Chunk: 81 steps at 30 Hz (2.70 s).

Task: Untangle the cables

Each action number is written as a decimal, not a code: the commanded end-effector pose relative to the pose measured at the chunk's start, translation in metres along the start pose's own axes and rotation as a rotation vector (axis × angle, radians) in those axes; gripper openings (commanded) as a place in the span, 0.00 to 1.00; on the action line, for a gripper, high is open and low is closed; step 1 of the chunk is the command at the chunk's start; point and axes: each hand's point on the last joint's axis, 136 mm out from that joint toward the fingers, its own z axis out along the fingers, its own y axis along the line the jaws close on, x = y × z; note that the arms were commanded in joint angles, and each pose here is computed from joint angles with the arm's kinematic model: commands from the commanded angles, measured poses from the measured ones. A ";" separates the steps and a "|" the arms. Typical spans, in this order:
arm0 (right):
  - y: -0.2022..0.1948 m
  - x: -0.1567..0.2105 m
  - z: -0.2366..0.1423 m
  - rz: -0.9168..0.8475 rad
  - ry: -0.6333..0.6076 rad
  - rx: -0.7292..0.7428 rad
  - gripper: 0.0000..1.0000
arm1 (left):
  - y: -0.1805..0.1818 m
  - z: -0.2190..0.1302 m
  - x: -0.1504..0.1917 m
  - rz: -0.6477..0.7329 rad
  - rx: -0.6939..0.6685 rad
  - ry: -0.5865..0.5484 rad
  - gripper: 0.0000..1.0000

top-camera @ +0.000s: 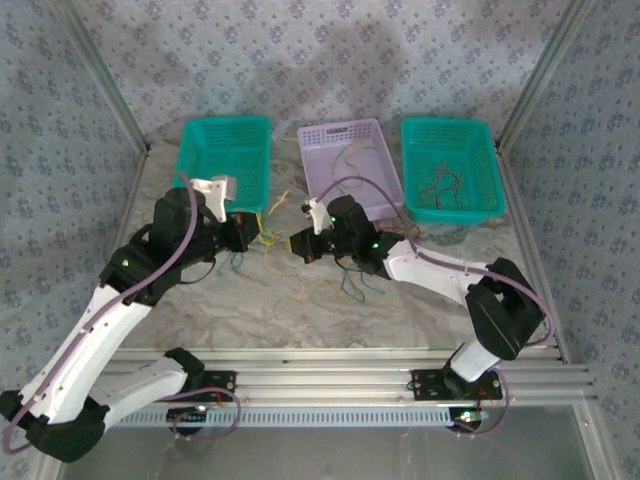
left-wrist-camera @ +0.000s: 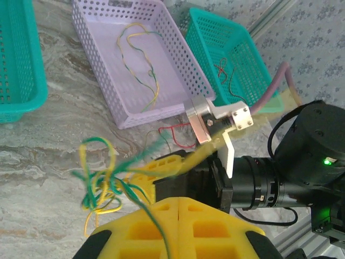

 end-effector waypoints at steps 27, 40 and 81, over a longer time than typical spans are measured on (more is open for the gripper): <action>-0.195 0.031 -0.250 0.521 -0.329 0.847 0.00 | 0.025 -0.030 -0.007 0.117 -0.153 -0.043 0.00; -0.167 0.016 -0.231 0.403 -0.216 0.723 0.19 | 0.021 -0.026 -0.003 0.106 -0.123 -0.020 0.00; 0.043 0.011 -0.028 -0.322 -0.104 -0.066 0.68 | 0.001 0.012 0.012 0.003 0.019 0.064 0.00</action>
